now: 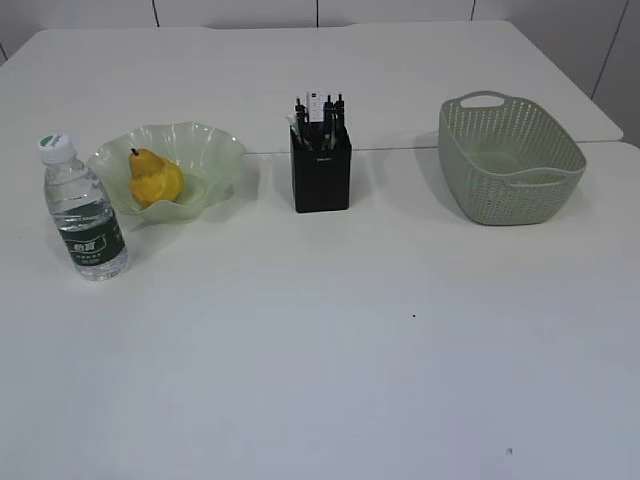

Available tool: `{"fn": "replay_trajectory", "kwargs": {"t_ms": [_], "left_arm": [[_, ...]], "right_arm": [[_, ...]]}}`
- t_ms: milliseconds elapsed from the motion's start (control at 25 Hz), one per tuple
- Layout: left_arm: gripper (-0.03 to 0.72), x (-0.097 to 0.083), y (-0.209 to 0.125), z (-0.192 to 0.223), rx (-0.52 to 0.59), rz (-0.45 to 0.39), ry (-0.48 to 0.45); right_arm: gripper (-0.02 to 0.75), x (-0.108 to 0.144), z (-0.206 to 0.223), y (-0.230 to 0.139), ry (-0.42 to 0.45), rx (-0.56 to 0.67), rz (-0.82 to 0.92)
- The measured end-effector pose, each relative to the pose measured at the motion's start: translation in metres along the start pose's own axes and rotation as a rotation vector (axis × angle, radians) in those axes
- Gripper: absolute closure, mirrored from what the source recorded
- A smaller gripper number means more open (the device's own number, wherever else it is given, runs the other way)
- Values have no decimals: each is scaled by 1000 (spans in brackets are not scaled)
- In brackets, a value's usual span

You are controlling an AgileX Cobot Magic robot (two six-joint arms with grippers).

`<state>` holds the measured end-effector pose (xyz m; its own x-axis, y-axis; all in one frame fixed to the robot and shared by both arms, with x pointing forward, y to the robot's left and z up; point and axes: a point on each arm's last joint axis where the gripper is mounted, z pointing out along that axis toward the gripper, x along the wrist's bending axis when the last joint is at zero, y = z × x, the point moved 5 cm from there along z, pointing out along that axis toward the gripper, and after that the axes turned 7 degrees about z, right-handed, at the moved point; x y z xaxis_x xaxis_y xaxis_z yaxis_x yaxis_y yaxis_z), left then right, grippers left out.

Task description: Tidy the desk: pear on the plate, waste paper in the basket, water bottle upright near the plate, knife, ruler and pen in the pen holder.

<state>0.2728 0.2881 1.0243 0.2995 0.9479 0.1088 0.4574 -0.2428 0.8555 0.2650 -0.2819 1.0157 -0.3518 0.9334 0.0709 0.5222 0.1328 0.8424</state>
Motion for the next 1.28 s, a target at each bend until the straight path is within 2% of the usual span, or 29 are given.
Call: {"fn": "replay_trajectory", "kwargs": {"t_ms": [120, 200, 360, 520, 1280], "left_arm": [[413, 1, 0, 0, 3, -13, 23], [413, 3, 0, 0, 8, -37, 64], [413, 6, -1, 0, 19, -87, 148], [413, 8, -1, 0, 23, -108, 182], [413, 8, -1, 0, 21, -110, 186]], "right_arm": [[521, -3, 0, 0, -74, -6, 47], [521, -5, 1, 1, -136, -11, 86], [521, -8, 0, 1, -202, -19, 128], [521, -8, 0, 1, -221, -20, 140], [521, -8, 0, 1, -221, -20, 140]]}}
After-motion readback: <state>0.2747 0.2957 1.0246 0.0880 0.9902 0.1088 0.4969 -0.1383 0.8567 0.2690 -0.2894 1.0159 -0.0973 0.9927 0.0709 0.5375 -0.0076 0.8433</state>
